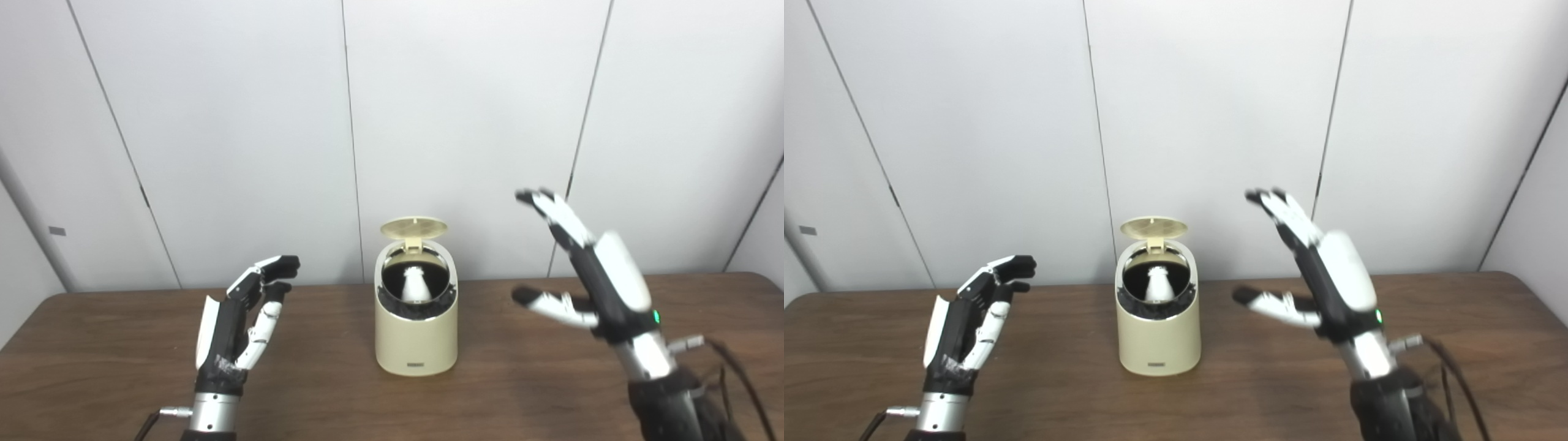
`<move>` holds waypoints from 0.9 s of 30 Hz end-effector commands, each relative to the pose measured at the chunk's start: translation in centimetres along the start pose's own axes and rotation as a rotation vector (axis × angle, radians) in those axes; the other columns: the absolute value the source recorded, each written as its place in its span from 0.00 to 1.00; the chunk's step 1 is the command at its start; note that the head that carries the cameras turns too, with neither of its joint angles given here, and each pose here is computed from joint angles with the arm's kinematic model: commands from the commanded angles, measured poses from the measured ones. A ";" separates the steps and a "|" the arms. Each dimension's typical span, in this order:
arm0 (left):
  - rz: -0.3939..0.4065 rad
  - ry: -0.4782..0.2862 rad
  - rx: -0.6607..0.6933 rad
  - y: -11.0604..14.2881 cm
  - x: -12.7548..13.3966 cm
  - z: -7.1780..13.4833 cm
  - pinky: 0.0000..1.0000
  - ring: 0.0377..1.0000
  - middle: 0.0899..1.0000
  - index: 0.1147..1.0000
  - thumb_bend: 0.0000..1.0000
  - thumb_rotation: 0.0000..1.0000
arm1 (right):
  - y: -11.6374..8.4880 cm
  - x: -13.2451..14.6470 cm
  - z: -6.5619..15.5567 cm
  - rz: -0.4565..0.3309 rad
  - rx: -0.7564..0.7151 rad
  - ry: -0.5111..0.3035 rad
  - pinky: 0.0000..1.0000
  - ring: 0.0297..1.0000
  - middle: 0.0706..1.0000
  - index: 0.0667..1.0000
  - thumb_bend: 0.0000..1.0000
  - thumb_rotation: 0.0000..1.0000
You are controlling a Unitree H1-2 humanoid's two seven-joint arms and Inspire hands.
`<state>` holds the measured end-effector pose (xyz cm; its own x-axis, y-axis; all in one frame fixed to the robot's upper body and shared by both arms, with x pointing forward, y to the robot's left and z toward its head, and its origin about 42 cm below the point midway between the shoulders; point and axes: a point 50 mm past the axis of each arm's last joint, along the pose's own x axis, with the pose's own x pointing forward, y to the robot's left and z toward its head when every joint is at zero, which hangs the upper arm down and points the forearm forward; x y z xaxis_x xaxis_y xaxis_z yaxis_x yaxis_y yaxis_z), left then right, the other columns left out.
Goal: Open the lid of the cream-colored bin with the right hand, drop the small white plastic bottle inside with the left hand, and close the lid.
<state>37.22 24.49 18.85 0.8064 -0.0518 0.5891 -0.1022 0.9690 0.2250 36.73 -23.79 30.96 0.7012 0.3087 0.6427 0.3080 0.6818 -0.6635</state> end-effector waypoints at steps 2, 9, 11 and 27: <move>-0.006 -0.059 0.027 0.4 1.2 0.7 0.63 0.70 0.69 0.66 0.42 0.91 | -1.8 4.0 2.8 0.066 -0.050 -0.058 0.91 0.98 0.91 0.89 0.72 0.97; -0.008 -0.064 0.063 0.0 0.9 0.6 0.63 0.70 0.69 0.66 0.40 0.87 | -1.8 10.6 6.7 0.209 -0.135 -0.119 0.90 0.96 0.87 0.85 0.82 0.97; -0.013 -0.064 0.064 -0.1 0.9 0.6 0.63 0.71 0.69 0.67 0.38 0.86 | -1.3 11.9 6.8 0.246 -0.136 -0.123 0.88 0.94 0.87 0.85 0.82 0.96; 0.011 -0.076 0.049 -0.2 0.8 1.0 0.64 0.71 0.69 0.67 0.35 0.81 | 4.0 17.1 5.9 0.413 -0.154 -0.124 0.90 0.93 0.83 0.81 0.83 0.94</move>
<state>36.94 24.05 18.17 0.8074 -0.0712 0.5857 -0.1214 0.9514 0.2829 46.32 -12.89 38.84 0.7584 0.5923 0.2722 0.0464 0.3675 -0.9289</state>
